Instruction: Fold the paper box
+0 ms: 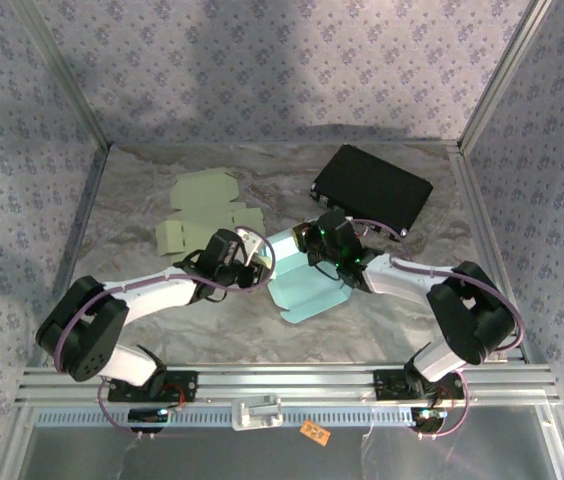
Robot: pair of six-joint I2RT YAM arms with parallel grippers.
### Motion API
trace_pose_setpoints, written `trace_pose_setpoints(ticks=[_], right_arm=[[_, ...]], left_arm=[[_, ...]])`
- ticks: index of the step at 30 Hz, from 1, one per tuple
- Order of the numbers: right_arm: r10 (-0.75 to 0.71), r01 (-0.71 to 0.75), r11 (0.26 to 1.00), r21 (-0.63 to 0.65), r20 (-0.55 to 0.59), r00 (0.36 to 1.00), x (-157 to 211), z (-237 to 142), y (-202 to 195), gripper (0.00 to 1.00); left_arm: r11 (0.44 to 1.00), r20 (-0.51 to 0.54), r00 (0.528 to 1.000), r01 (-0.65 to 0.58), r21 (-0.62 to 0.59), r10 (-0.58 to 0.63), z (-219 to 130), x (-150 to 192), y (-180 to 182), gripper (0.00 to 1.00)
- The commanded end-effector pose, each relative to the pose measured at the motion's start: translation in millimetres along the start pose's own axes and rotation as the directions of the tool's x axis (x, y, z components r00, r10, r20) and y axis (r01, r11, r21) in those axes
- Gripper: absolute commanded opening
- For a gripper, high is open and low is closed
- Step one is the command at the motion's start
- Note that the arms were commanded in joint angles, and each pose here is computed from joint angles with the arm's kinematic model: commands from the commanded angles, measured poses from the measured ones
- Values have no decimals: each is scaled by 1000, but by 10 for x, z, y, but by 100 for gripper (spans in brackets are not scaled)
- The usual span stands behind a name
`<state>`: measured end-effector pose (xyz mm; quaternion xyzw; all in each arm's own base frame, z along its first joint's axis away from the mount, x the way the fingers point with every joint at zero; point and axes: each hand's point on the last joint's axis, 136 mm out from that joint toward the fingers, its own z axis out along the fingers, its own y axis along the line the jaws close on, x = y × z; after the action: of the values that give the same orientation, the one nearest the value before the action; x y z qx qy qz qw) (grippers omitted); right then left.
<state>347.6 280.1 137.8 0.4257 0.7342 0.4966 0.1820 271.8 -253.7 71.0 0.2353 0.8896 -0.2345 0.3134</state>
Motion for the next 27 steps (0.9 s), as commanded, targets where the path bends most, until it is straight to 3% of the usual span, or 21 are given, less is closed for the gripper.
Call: trace_pose_setpoints(ticks=[1, 14, 27], right_arm=[[-27, 26, 998, 51, 19, 999, -38, 34, -302, 0], [-54, 54, 999, 3, 13, 998, 50, 57, -366, 0], [-4, 5, 1000, -31, 31, 1000, -8, 49, -199, 0]], left_arm=[[1000, 55, 998, 13, -10, -12, 15, -224, -27, 42], [995, 98, 990, 101, -26, -98, 58, -348, -42, 37], [995, 81, 992, 91, 35, -93, 11, -233, -168, 41]])
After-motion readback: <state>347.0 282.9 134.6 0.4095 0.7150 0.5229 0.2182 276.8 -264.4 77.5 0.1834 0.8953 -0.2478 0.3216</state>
